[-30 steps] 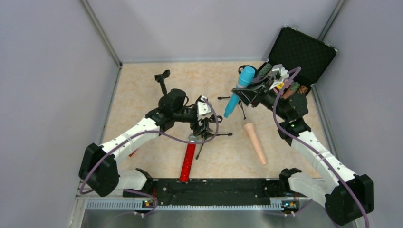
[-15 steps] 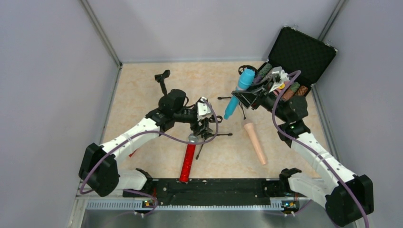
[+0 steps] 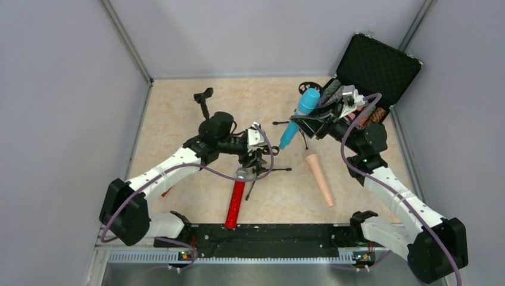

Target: Attach the microphones to the stand

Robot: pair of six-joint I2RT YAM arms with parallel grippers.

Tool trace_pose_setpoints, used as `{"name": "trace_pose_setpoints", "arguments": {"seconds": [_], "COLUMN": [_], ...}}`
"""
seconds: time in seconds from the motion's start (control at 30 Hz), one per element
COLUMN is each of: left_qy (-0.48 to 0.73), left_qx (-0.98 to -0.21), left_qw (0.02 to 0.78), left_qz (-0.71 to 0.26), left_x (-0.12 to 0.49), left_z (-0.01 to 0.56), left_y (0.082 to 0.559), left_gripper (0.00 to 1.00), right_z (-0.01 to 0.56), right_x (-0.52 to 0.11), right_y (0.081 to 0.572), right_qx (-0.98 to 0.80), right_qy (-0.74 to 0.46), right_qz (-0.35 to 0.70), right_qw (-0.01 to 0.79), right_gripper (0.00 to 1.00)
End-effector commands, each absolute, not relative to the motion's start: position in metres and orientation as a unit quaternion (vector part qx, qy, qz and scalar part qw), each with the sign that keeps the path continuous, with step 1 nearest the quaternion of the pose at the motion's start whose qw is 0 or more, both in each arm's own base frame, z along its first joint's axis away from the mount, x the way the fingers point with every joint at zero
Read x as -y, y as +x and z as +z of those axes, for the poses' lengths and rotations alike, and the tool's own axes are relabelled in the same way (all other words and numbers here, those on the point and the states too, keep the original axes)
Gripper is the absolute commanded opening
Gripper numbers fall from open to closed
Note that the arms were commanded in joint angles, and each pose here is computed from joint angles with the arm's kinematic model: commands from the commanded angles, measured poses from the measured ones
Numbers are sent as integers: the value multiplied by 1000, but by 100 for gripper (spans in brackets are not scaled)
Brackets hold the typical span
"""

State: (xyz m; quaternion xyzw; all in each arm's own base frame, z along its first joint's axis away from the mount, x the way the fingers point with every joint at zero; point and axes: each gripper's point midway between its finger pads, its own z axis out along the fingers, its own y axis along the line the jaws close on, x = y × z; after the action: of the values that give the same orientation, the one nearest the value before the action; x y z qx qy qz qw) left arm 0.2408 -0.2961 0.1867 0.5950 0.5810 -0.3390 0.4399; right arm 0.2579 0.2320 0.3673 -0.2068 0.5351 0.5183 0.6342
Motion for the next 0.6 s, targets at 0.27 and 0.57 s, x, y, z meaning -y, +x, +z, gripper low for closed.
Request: {"name": "trace_pose_setpoints", "arguments": {"seconds": [0.27,0.57], "left_qy": [607,610], "left_qx": [-563,-559], "left_qw": [433,430], "left_qz": [-356,-362], "left_x": [303,305], "left_z": [191,190], "left_y": [237,235], "left_gripper": [52,44], "right_z": [382,380], "right_x": [-235,-249], "right_y": [249,245], "right_qx": [-502,-506], "right_qy": [-222,-232], "right_qz": [523,513], "right_qw": [653,654], "right_gripper": [0,0]}}
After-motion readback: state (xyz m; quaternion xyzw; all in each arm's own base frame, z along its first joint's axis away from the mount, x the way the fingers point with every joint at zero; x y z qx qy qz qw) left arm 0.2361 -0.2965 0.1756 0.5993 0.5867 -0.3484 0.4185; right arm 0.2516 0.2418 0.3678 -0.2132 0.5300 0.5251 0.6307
